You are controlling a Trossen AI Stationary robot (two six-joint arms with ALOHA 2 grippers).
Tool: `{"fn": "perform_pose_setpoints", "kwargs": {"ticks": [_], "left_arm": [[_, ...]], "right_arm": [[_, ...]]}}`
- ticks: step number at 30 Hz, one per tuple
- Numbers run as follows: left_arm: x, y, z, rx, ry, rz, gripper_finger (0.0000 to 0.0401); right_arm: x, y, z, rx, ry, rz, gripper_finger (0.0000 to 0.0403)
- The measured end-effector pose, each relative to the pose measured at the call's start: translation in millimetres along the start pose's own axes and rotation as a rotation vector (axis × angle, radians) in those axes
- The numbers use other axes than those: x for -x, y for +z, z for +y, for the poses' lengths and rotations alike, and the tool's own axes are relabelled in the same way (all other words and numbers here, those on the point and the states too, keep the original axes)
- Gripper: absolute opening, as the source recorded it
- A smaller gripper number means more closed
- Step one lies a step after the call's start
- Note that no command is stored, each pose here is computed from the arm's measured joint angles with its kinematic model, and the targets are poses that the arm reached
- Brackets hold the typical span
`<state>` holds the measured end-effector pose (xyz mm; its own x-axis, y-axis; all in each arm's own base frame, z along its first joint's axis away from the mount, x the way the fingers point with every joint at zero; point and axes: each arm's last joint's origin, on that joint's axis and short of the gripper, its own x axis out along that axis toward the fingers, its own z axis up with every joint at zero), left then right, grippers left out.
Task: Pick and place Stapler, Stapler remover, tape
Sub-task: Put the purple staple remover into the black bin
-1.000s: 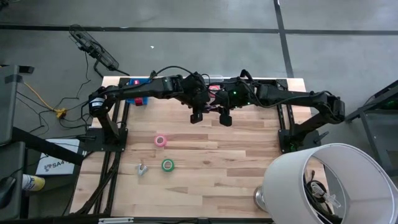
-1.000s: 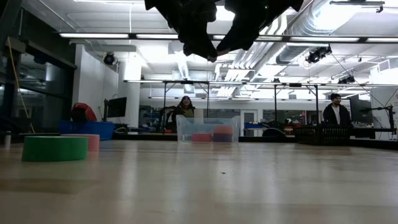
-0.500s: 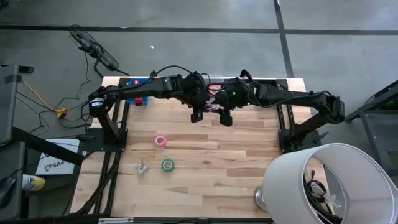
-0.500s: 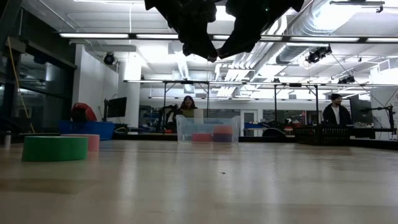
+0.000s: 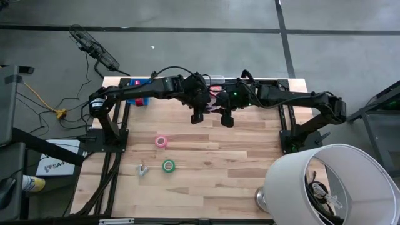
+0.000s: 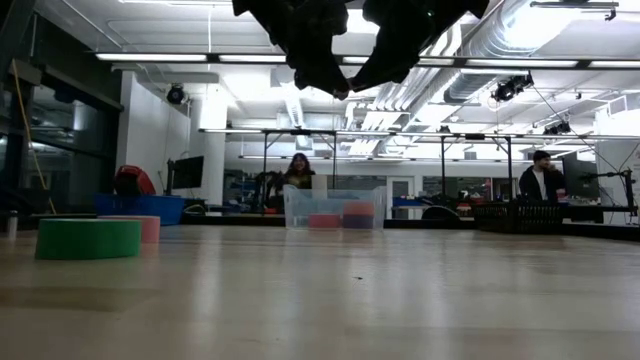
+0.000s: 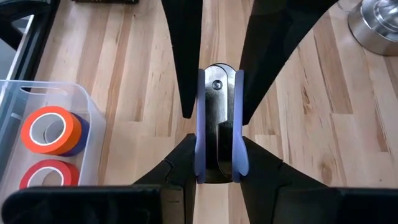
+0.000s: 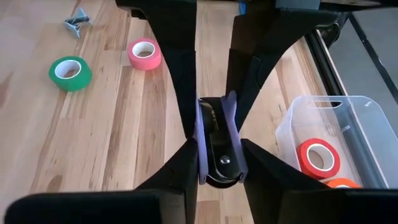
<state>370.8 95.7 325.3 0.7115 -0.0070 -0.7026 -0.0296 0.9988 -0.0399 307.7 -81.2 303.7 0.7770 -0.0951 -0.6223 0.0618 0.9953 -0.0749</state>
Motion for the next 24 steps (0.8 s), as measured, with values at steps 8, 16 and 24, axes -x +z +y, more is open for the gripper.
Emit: {"fn": "perform_pose_setpoints", "kwargs": {"ticks": [8,16,24], "left_arm": [[0.0,0.0,0.0,0.006,0.000,0.000,0.0084],[0.0,-0.1,0.2,0.015,0.001,0.001,0.0098],[0.1,-0.1,0.1,0.022,-0.007,0.000,0.0105]], "right_arm": [[0.0,0.1,-0.1,-0.019,-0.003,-0.001,0.0091],[-0.1,0.5,-0.1,-0.022,-0.002,-0.006,0.0087],[-0.1,0.3,-0.2,-0.029,-0.005,-0.004,0.0087]]}}
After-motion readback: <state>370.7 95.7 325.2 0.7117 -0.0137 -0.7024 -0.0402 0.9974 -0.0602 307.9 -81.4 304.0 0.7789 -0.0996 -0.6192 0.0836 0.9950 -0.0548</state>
